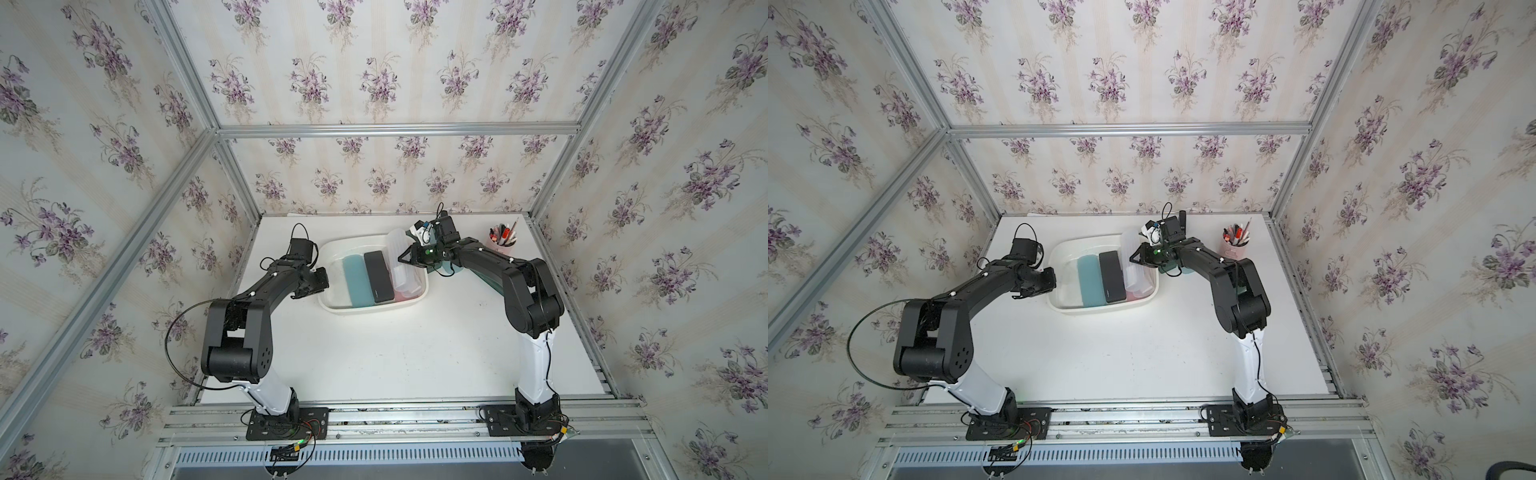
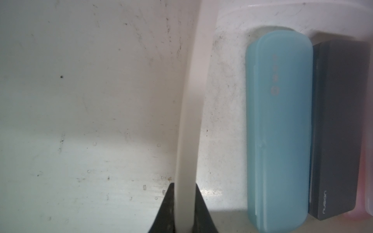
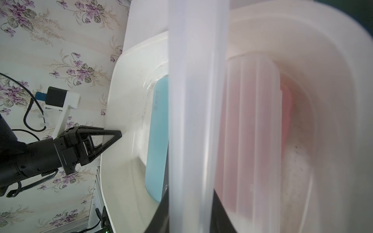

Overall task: Put the pencil case into the storage box
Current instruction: Adjust the pencil case in the storage box.

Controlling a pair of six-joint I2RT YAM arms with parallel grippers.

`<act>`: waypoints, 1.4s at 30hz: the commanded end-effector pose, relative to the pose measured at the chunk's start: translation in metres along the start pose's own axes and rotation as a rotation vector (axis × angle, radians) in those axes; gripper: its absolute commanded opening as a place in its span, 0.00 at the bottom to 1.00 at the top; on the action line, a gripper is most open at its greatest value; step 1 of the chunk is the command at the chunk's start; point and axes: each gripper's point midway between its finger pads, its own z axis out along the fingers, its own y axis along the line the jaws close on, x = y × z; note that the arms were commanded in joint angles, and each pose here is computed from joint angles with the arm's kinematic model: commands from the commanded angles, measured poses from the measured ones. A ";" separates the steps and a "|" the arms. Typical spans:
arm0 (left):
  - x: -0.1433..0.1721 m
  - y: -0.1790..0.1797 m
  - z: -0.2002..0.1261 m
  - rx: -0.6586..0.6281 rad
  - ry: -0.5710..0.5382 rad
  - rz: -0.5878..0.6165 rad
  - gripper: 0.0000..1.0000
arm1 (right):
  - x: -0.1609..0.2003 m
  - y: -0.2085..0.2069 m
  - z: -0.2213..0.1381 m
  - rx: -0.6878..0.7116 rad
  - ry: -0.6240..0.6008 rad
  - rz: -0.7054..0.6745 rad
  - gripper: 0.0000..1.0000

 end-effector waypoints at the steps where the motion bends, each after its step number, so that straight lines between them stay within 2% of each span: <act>1: -0.004 0.000 -0.001 -0.002 -0.011 0.021 0.15 | 0.003 -0.003 0.001 -0.006 0.019 -0.027 0.22; 13: -0.004 0.000 -0.001 -0.003 -0.008 0.021 0.15 | 0.009 0.047 0.023 -0.132 0.035 -0.063 0.22; 21: -0.004 0.001 -0.002 -0.009 -0.006 0.020 0.17 | 0.024 0.033 0.057 -0.118 0.097 -0.028 0.22; 26: -0.005 0.000 -0.003 -0.007 -0.006 0.021 0.18 | 0.031 0.017 0.061 -0.048 0.115 -0.025 0.33; 29: -0.006 0.000 -0.004 -0.008 -0.007 0.022 0.20 | 0.031 0.012 0.055 0.002 0.108 -0.036 0.46; 32: -0.006 0.000 -0.005 -0.009 -0.008 0.021 0.29 | 0.027 0.014 0.044 0.039 0.087 -0.046 0.54; 35: -0.009 -0.001 -0.007 -0.007 -0.015 0.021 0.42 | 0.024 0.017 0.036 0.065 0.077 -0.057 0.55; 42: -0.014 -0.002 -0.021 -0.012 -0.041 0.017 0.60 | 0.021 0.024 0.014 0.115 0.051 -0.090 0.57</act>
